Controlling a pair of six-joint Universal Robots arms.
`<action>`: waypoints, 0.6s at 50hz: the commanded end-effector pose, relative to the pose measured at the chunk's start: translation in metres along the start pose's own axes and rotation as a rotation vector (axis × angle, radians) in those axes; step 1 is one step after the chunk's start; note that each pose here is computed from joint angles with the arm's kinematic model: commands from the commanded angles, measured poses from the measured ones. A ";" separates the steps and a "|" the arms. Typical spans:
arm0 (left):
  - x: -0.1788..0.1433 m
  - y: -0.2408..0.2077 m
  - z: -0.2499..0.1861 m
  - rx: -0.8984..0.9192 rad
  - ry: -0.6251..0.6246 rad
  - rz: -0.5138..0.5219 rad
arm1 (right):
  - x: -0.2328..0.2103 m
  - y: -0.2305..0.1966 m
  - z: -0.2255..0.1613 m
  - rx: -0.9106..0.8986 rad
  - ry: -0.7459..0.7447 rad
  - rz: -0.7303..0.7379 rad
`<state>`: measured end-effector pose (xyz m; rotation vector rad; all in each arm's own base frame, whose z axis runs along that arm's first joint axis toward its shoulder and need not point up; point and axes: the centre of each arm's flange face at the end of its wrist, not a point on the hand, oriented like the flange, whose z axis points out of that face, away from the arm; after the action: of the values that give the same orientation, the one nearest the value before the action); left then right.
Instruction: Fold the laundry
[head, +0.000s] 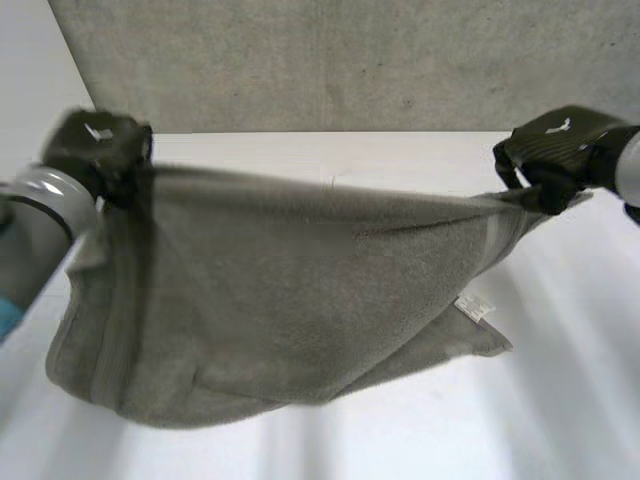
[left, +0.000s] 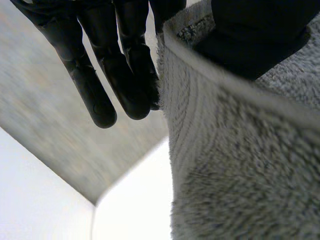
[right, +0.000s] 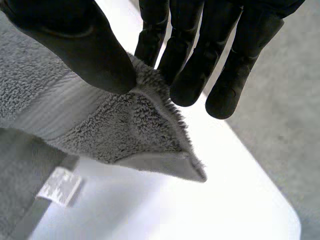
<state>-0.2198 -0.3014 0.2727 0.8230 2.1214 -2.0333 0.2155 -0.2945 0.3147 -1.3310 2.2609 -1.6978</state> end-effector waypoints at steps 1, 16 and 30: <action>0.013 0.030 0.046 -0.058 0.023 0.118 | -0.002 0.004 0.051 0.015 0.037 -0.029; -0.081 -0.170 0.047 0.732 -0.316 -0.204 | 0.085 -0.154 0.002 0.821 0.542 0.068; -0.028 -0.036 0.069 0.301 -0.198 -0.262 | 0.016 -0.057 0.055 0.344 0.210 0.046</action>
<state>-0.2339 -0.3733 0.4049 0.2435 1.5903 -2.7613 0.2589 -0.3562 0.4225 -0.7879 1.6624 -2.4999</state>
